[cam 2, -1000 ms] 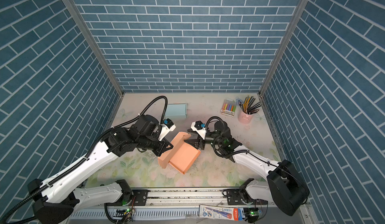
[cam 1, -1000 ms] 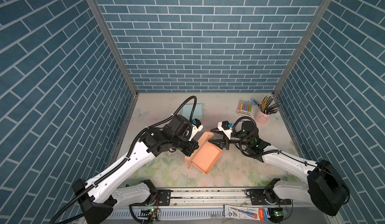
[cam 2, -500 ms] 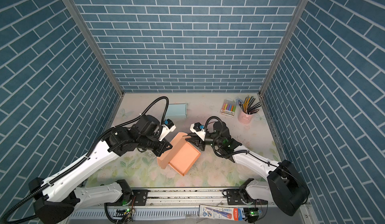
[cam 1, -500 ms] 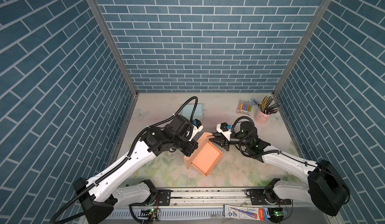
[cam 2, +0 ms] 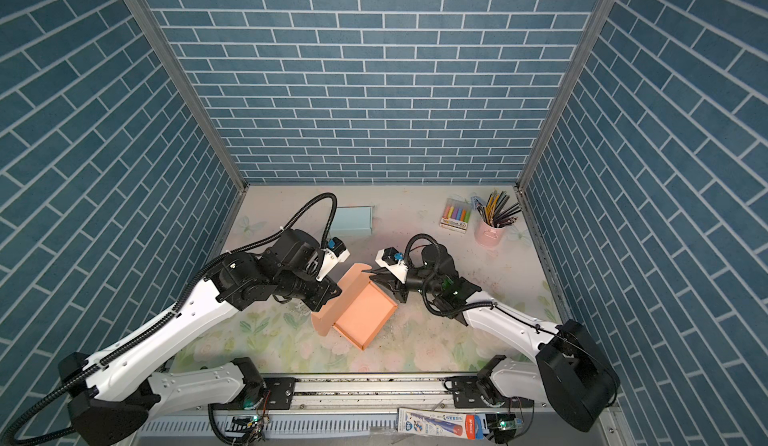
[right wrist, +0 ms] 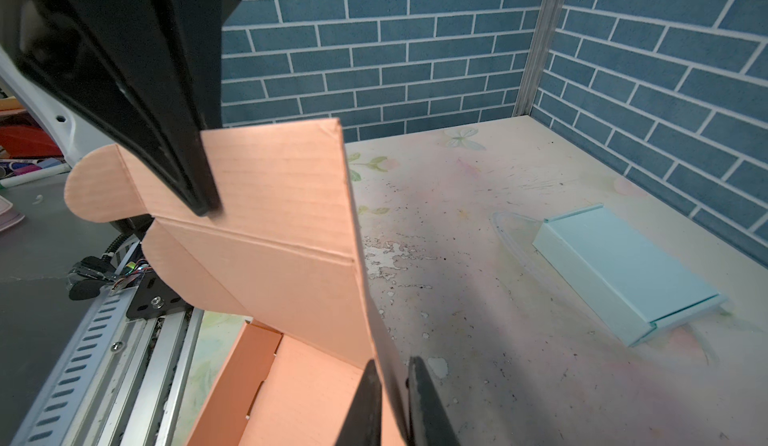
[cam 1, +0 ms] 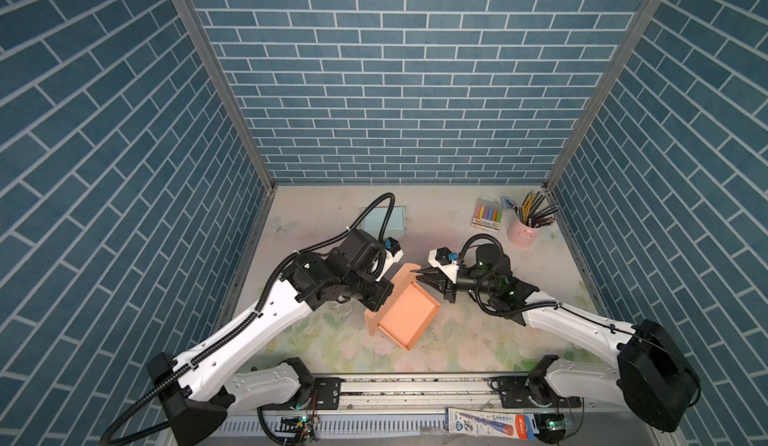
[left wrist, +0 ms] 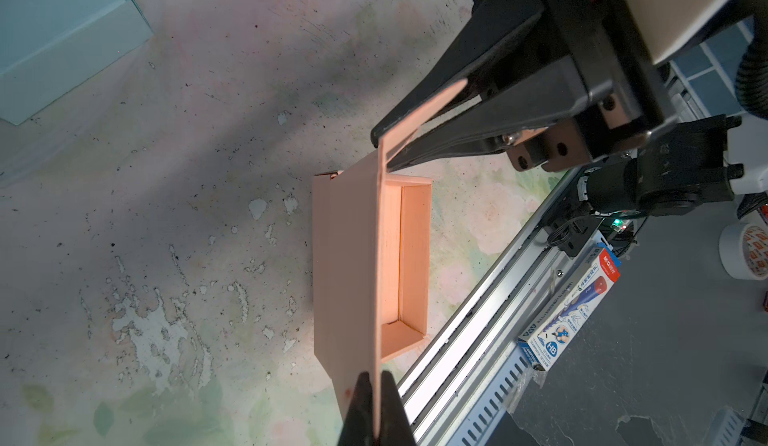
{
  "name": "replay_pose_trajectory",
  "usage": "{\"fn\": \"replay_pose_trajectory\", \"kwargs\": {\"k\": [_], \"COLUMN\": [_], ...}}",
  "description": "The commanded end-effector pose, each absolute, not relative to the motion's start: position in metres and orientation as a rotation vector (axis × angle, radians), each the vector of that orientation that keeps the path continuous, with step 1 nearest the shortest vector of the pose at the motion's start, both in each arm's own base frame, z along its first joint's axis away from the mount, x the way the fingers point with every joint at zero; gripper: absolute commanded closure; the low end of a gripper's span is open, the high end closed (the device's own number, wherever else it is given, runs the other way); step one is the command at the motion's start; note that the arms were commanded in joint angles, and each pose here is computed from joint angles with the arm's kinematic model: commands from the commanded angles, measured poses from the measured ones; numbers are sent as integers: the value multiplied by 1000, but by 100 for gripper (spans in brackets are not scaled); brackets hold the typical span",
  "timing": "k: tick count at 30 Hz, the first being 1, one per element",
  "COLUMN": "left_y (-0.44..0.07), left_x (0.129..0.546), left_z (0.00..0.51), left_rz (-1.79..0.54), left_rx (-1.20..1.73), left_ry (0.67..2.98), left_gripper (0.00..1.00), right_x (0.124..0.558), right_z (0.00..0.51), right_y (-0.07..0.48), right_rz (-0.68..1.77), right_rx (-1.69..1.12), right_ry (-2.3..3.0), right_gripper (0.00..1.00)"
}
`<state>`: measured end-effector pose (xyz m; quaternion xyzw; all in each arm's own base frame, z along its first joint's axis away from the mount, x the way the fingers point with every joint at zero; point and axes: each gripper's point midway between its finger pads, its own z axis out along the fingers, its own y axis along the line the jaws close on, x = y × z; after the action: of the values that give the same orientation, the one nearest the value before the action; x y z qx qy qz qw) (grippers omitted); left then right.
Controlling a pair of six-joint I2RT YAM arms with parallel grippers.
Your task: Fold the paper box
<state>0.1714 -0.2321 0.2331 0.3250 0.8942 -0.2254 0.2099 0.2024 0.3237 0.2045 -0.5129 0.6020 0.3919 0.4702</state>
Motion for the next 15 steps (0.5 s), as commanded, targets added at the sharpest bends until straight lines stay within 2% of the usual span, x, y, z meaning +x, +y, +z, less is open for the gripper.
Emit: {"fn": "replay_pose_trajectory", "kwargs": {"k": [1, 6, 11, 12, 15], "left_y": [-230, -226, -220, -219, -213], "left_x": [175, 180, 187, 188, 192], "left_z": [237, 234, 237, 237, 232], "left_rz": [-579, -537, -493, -490, -489], "left_rx": [927, 908, 854, 842, 788], "left_ry": [2466, 2466, 2450, 2447, 2440], "left_gripper": [98, 97, 81, 75, 50], "right_x": [203, 202, 209, 211, 217], "right_z": [223, 220, 215, 214, 210], "right_y": [326, 327, 323, 321, 315], "right_rz": [888, 872, 824, 808, 769], "right_rx": [-1286, -1292, -1267, -1256, -1212], "right_ry": [1391, 1395, 1421, 1429, 1465], "right_gripper": [88, 93, 97, 97, 99]}}
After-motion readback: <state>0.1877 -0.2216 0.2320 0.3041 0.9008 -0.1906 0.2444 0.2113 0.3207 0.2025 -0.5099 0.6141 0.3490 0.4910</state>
